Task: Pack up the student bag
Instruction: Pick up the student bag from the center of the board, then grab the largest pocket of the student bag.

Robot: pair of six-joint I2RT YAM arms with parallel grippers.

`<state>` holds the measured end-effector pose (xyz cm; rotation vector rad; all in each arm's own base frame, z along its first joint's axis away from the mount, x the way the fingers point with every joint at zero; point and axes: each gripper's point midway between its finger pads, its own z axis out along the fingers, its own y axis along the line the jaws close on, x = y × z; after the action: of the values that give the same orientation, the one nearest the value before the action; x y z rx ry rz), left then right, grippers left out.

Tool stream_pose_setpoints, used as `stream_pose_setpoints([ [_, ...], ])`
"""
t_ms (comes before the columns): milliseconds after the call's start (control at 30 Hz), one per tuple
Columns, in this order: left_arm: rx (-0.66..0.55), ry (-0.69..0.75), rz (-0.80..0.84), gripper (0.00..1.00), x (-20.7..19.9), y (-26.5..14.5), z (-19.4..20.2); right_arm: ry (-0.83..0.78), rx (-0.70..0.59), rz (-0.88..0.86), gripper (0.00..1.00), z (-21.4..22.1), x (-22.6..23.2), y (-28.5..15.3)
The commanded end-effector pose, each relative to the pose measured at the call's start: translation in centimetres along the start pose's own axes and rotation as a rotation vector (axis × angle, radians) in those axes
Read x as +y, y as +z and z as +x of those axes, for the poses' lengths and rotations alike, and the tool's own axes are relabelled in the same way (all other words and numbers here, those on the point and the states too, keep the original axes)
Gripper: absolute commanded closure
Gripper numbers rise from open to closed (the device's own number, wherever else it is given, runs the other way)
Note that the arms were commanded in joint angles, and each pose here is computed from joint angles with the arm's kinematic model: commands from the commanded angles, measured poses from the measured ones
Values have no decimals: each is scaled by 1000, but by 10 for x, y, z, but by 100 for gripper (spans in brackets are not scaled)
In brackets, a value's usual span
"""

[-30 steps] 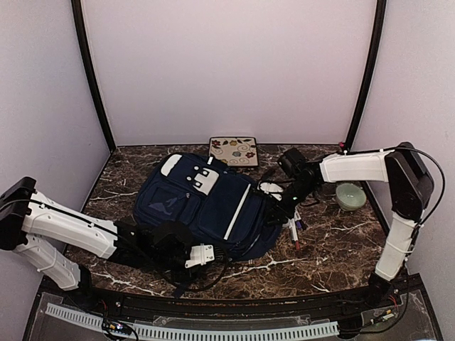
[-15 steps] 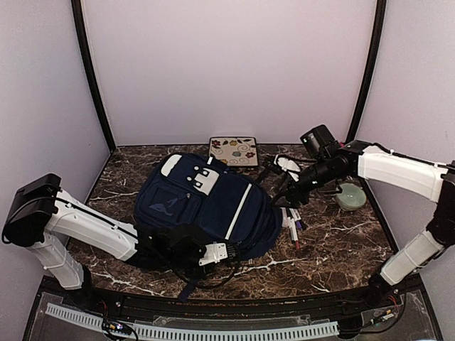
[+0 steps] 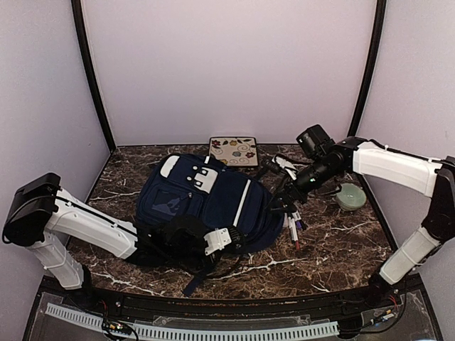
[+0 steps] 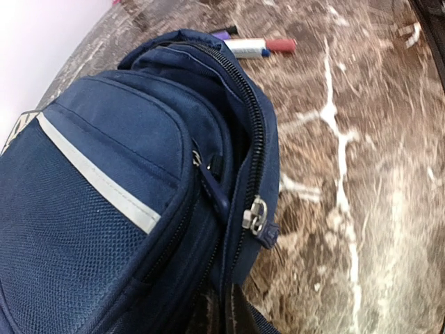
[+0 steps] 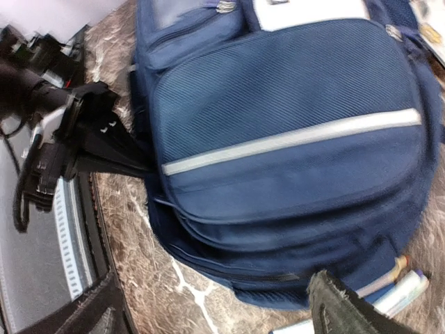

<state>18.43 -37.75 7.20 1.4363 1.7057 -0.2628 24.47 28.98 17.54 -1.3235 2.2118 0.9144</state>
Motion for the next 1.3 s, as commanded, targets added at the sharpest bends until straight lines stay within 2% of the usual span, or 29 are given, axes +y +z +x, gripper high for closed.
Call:
stream_pose_setpoints([
  [0,-262,-182,-33,100,21,-9,-62,-8,95,-126,28,18,35,14],
  [100,-318,-279,-26,100,30,-11,-73,-24,118,-100,53,30,35,26],
  [133,-336,-307,-13,100,31,-13,-76,-28,117,-103,58,33,37,29],
  [233,-389,-398,7,100,40,-19,-85,-65,113,-119,67,38,51,36],
  [367,-477,-491,34,100,50,-32,-101,-120,117,-91,72,38,63,45],
  [533,-553,-542,61,100,56,-42,-117,-136,86,-49,72,27,60,56],
  [733,-619,-587,80,100,60,-52,-127,-130,28,34,65,5,48,67],
  [933,-689,-630,130,100,60,-63,-141,-124,16,23,62,-4,54,79],
  [1100,-720,-642,163,100,58,-68,-148,-107,35,43,54,0,52,91],
  [1267,-731,-649,197,100,54,-67,-150,-83,28,104,55,-4,44,99],
])
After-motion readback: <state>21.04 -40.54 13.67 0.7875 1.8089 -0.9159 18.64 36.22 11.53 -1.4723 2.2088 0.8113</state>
